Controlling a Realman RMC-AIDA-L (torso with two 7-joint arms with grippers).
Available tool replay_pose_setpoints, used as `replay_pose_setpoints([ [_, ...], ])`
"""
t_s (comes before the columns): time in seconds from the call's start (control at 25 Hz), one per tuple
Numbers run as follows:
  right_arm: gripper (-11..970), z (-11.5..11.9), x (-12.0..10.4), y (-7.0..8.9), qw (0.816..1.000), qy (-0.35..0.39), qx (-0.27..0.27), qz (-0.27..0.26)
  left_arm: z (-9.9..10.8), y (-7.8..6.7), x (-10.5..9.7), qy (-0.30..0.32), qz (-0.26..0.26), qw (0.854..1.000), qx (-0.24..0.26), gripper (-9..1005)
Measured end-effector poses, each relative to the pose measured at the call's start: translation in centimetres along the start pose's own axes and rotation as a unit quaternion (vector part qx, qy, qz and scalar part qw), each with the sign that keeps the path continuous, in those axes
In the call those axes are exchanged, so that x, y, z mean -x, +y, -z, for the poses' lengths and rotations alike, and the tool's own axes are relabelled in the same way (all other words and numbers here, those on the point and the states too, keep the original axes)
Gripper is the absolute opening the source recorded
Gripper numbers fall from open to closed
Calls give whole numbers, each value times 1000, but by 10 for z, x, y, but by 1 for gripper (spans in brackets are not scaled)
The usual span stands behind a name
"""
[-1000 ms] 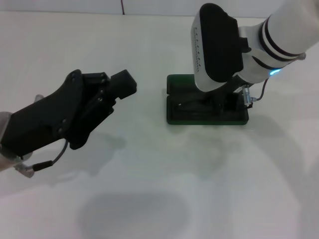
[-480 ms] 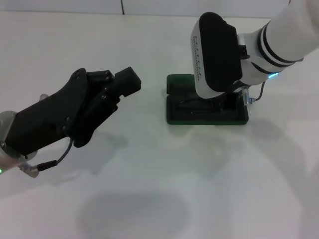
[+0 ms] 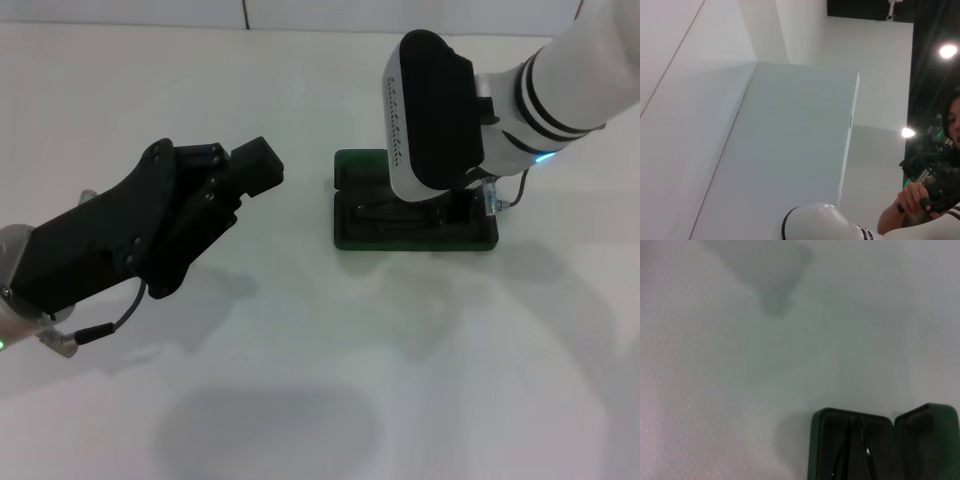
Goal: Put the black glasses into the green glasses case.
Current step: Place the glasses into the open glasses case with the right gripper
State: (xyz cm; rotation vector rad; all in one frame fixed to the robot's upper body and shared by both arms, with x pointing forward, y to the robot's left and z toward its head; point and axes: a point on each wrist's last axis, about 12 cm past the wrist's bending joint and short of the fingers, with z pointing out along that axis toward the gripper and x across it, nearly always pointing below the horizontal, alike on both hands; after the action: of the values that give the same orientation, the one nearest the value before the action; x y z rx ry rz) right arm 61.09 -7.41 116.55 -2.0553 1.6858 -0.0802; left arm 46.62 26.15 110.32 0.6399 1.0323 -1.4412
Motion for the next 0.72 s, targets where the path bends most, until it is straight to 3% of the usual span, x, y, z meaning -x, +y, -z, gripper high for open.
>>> replay_pose_setpoints([
  [0.56,65,-3,-2,-3,1000,3,-10,-22,0,0,0,1,-1,1000,0,30],
  [0.72,127,-4,-3,-3,1000,7,-8,-25,0,0,0,1,-1,1000,0,30],
])
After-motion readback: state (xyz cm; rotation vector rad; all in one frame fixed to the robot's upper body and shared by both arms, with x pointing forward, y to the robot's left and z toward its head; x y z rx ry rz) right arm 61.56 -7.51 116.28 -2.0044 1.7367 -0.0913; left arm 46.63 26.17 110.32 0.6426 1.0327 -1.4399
